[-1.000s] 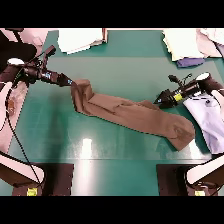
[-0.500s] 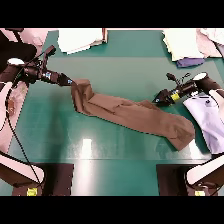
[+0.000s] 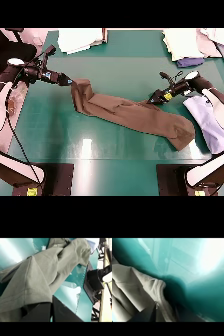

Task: Fold the shirts.

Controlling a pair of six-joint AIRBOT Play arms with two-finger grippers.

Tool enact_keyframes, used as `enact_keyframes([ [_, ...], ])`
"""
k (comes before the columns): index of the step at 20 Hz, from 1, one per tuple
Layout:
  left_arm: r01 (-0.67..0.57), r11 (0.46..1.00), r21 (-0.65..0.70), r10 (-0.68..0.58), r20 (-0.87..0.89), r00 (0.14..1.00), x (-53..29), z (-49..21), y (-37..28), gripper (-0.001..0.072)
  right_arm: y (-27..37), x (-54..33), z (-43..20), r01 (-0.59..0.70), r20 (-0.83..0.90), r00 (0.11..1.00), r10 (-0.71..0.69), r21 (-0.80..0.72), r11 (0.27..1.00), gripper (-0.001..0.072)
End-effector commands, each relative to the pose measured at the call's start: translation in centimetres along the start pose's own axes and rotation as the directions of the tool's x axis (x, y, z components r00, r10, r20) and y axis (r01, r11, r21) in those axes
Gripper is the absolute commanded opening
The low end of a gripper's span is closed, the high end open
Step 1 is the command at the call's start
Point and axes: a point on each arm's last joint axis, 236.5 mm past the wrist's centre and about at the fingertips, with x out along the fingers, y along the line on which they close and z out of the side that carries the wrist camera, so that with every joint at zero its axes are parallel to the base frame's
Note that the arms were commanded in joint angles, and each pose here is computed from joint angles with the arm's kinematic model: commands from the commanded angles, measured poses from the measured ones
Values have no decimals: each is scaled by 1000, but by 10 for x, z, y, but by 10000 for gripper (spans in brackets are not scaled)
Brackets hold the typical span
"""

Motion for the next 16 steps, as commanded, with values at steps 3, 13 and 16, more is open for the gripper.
enact_keyframes([
  [3, 9, 1000, 0, -9, 20, 1000, 0, 5, -2, 19, 6, 1, -1, -11, -5, 1000, 11, -5, 1000, 24],
  [13, -23, 999, 28, 16, 223, 975, -28, 89, -34, 17, 103, -185, 107, 183, 556, 831, -30, -222, 958, 23],
  [16, -172, 956, 237, 82, 348, 934, -76, 156, -91, 17, 133, -278, 126, 256, 731, 682, -23, -208, 944, 23],
])
